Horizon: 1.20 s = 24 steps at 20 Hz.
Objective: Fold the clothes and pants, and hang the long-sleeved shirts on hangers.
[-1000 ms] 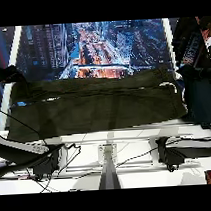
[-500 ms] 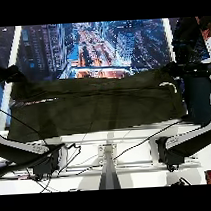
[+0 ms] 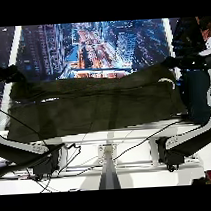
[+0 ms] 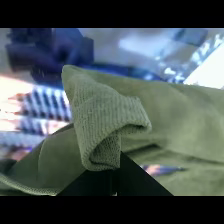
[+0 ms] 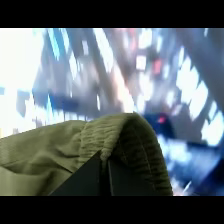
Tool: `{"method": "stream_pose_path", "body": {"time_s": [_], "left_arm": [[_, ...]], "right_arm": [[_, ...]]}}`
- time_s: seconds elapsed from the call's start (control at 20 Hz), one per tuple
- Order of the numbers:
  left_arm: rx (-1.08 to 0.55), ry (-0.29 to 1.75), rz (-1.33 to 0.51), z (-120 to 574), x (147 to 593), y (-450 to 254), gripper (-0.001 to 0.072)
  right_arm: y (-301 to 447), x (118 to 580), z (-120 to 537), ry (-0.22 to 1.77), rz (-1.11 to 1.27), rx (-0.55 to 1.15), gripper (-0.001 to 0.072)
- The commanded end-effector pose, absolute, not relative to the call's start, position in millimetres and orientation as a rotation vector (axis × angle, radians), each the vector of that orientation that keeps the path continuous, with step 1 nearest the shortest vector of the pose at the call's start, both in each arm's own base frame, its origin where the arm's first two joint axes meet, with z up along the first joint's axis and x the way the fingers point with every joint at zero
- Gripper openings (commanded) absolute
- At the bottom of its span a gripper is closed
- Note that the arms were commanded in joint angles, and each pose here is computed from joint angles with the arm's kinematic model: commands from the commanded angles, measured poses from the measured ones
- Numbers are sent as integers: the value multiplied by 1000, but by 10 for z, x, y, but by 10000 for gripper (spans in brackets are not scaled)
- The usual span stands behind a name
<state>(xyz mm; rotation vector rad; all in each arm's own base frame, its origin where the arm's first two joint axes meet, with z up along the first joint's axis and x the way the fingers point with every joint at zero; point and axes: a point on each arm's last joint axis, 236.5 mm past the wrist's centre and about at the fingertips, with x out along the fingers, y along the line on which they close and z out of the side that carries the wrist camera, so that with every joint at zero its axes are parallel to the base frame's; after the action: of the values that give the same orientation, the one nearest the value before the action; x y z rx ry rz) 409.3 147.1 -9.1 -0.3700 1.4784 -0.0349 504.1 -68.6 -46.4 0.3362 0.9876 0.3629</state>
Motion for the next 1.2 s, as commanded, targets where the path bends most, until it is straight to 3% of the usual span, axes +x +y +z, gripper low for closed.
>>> {"method": "stream_pose_path", "body": {"time_s": [0.0, 0.2, 0.6, 1.15], "left_arm": [[-367, 1462, -27, 172, 4039, 1558, 20], [-377, 1426, 8, 345, 3969, 1703, 20], [-377, 1401, 26, 336, 4011, 1773, 20], [-327, 1177, 74, -36, 4864, 1889, 21]], "right_arm": [[-1063, 5357, 136, 817, 237, 244, 26], [-1633, 5472, 515, 673, 20, 333, 26], [-1709, 5558, 473, 648, -24, 340, 26], [-1811, 6019, 351, 499, -162, 272, 27]]}}
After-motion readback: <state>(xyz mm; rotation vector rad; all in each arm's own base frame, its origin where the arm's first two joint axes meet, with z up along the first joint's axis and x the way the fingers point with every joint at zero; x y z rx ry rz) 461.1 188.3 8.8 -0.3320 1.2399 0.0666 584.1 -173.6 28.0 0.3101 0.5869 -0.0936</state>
